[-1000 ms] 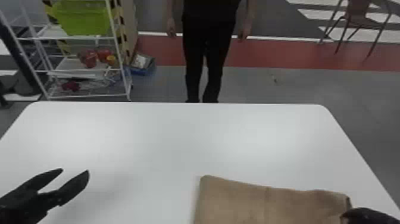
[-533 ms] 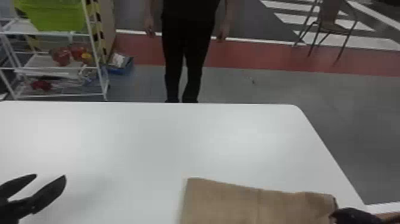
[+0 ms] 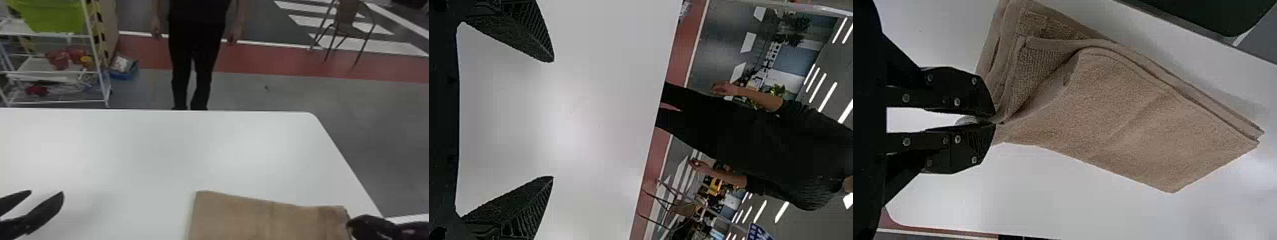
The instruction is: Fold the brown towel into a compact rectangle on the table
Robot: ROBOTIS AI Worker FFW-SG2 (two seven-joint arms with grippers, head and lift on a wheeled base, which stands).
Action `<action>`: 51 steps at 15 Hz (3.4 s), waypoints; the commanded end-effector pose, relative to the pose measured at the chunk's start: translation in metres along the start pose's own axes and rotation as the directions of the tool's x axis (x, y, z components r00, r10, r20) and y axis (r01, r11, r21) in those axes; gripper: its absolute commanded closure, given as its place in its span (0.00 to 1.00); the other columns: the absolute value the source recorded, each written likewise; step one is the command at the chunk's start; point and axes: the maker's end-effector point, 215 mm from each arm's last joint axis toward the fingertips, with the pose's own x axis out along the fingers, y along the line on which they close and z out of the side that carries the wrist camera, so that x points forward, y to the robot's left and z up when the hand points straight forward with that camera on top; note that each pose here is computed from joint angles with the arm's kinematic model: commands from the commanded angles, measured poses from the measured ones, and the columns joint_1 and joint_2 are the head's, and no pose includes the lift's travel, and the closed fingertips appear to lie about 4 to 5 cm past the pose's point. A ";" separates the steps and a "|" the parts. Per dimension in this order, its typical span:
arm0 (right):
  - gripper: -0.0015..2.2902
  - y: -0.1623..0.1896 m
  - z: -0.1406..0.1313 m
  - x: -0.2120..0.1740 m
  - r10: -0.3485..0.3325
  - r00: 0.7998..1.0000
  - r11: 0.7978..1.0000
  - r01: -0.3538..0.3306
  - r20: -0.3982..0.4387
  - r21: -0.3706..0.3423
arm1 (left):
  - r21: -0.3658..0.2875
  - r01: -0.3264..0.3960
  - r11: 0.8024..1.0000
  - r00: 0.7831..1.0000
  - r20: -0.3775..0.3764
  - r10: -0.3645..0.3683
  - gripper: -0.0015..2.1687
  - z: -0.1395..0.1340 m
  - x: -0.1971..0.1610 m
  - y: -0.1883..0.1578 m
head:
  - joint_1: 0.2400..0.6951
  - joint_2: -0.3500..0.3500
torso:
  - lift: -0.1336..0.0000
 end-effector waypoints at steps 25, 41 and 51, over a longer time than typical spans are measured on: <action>0.06 0.059 -0.013 0.010 0.073 0.997 -0.356 -0.002 0.030 0.935 | 0.020 -0.009 1.000 1.000 0.030 0.008 0.02 0.005 0.012 0.019 | 1.00 0.14 | 0.08; 0.68 0.040 0.001 0.034 0.026 0.997 -0.319 -0.062 0.074 0.946 | 0.028 -0.020 0.999 0.999 0.037 0.019 0.02 0.006 0.005 0.026 | 1.00 0.26 | 0.08; 0.72 -0.055 0.073 0.032 -0.136 0.973 -0.292 -0.222 0.189 0.930 | 0.109 -0.118 0.987 0.975 0.202 0.095 0.02 0.052 0.000 0.040 | 1.00 0.43 | 0.08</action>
